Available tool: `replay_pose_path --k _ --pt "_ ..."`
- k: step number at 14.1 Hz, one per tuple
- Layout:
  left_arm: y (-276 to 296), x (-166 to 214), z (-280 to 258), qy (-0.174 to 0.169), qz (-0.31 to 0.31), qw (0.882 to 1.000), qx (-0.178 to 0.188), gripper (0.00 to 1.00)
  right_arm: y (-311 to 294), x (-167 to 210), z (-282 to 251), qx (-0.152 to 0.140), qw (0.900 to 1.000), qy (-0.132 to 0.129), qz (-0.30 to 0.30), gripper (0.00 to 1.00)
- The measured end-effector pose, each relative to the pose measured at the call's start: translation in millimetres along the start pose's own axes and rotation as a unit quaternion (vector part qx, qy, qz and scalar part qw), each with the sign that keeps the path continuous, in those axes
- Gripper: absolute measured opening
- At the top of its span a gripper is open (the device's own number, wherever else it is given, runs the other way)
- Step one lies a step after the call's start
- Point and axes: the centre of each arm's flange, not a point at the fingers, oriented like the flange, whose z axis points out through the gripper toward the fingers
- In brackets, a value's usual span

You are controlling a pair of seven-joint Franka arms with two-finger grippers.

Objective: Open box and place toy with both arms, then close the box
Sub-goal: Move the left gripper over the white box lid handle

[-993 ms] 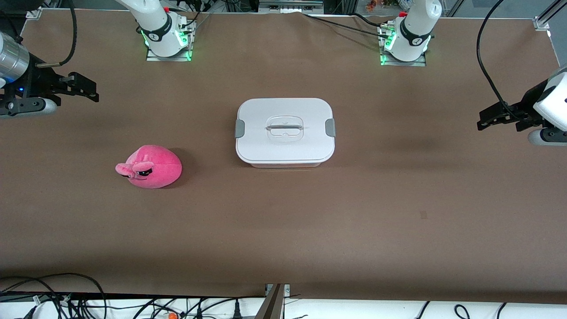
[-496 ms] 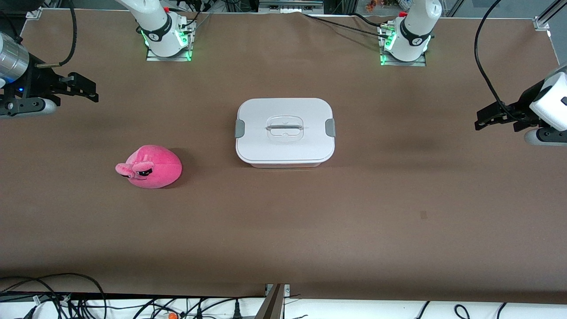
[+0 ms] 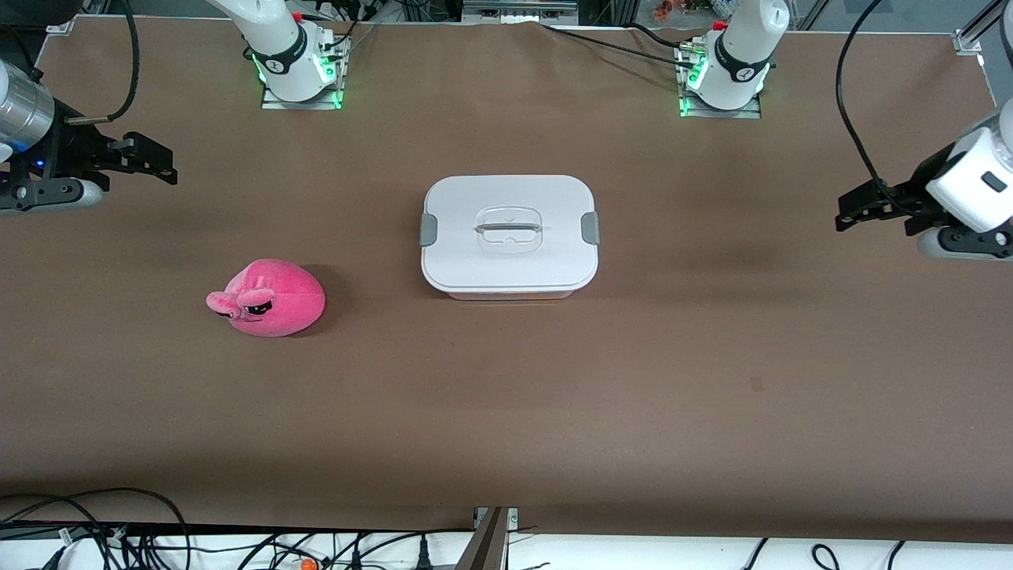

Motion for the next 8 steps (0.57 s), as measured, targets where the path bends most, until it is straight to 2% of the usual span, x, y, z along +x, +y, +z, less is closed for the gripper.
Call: replay_pose_path --k 8 --pt "92 -5 10 -0.008 0.076 0.997 0.005 1.0 1 0 0 0.0 1.0 0.0 0.001 1.0"
